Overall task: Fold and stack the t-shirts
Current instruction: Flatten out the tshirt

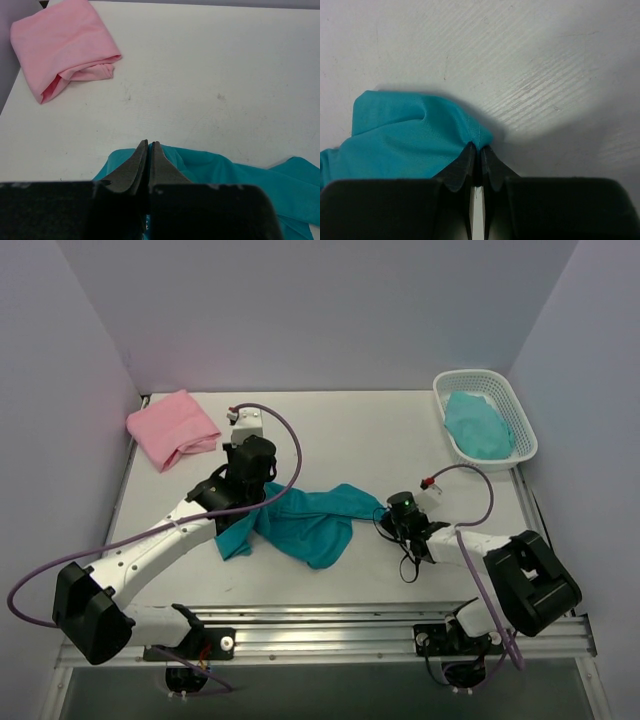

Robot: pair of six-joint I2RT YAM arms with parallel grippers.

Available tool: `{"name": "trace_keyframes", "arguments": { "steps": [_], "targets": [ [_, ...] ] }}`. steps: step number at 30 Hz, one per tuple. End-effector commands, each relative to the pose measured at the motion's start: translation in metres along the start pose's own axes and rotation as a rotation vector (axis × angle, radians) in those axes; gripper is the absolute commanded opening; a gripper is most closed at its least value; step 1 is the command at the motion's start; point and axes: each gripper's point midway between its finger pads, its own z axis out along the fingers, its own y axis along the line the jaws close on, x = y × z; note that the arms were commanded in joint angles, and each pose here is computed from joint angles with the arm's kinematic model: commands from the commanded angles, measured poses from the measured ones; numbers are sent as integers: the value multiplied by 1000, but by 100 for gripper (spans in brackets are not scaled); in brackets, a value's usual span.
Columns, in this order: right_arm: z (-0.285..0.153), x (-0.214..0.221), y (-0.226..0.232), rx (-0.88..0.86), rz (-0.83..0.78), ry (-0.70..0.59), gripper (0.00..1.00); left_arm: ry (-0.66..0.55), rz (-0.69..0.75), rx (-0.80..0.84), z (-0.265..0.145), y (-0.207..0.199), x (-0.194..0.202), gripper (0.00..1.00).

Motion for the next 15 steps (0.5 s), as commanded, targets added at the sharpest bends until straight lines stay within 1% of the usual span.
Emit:
{"name": "trace_keyframes", "arguments": {
  "steps": [1, 2, 3, 5, 6, 7, 8, 9, 10, 11, 12, 13, 14, 15],
  "targets": [
    [-14, -17, -2, 13, 9, -68, 0, -38, -56, 6, -1, 0, -15, 2],
    [-18, -23, 5, 4, 7, -84, 0, -38, -56, 7, -1, 0, -15, 2],
    [-25, -21, 3, 24, -24, -75, 0, -34, -53, 6, -2, 1, -14, 2],
    [-46, -47, 29, -19, -19, -154, 0, -40, -67, 7, -6, 2, -21, 2],
    [-58, -44, 29, -5, -67, -149, 0, -29, -61, 6, -8, 4, -20, 2],
    [-75, -57, 42, -45, -60, -183, 0, -34, -77, 11, -13, 6, -26, 2],
    [-88, -69, 47, -44, -61, -228, 0, -46, -91, 19, -19, 6, -34, 2],
    [-104, -80, 53, -37, -85, -238, 0, -52, -100, 21, -24, 8, -38, 2],
    [-127, -91, 65, -91, -70, -261, 0, -58, -106, 24, -34, 15, -44, 2],
    [-140, -100, 61, -80, -80, -276, 0, -75, -113, 41, -46, 13, -52, 2],
    [-169, -123, 75, -153, -45, -318, 0, -87, -96, -9, -53, 25, -54, 2],
    [-184, -132, 78, -179, -39, -334, 0, -108, -100, -22, -65, 32, -62, 2],
    [-198, -142, 74, -181, -44, -351, 0, -135, -108, -4, -82, 29, -74, 2],
    [-229, -164, 82, -244, -13, -393, 0, -150, -91, -52, -94, 43, -80, 2]
  ]
}}
